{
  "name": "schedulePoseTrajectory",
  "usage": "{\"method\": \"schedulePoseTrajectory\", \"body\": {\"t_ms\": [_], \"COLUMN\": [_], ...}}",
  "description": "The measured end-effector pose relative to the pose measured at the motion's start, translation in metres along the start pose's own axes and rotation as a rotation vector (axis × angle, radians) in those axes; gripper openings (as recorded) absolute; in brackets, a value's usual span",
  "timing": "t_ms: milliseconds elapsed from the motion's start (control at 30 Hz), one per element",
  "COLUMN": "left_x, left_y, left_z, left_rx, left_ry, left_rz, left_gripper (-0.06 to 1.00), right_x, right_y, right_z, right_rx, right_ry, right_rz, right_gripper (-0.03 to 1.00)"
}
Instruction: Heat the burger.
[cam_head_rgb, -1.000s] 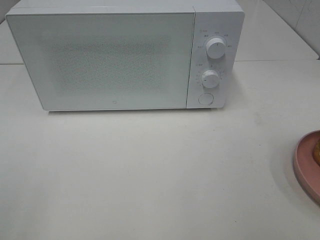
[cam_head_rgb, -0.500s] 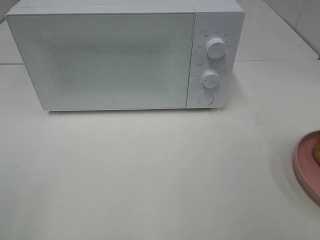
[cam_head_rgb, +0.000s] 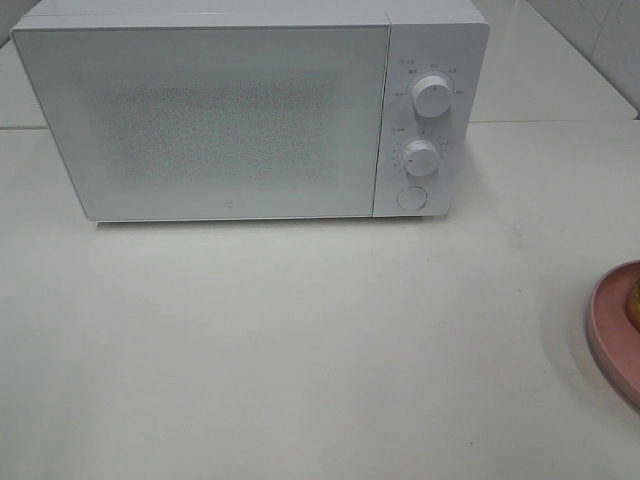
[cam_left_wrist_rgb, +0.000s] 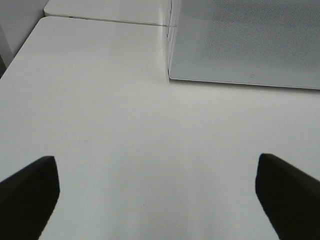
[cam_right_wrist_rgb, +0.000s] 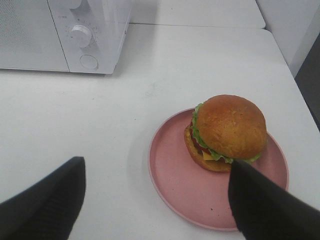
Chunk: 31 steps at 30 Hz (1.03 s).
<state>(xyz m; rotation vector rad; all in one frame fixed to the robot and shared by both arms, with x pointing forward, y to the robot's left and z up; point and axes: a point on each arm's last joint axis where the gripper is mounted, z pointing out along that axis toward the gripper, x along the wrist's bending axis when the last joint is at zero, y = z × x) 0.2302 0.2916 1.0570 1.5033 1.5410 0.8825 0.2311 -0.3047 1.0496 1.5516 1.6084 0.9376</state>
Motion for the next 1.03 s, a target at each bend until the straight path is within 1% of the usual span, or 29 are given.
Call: {"method": "schedulePoseTrajectory", "body": {"t_ms": [1033], "left_x": [0.0000], "left_y": [0.0000], "left_z": [0.0000], "left_rx": [0.000], "left_ry": [0.000], "left_rz": [0.000], "left_gripper": [0.99], "right_x": [0.0000], "right_y": [0.0000], "right_z": [0.0000], "right_rx": [0.000], "right_ry": [0.000], "right_rz": [0.000], "right_gripper": [0.76]}}
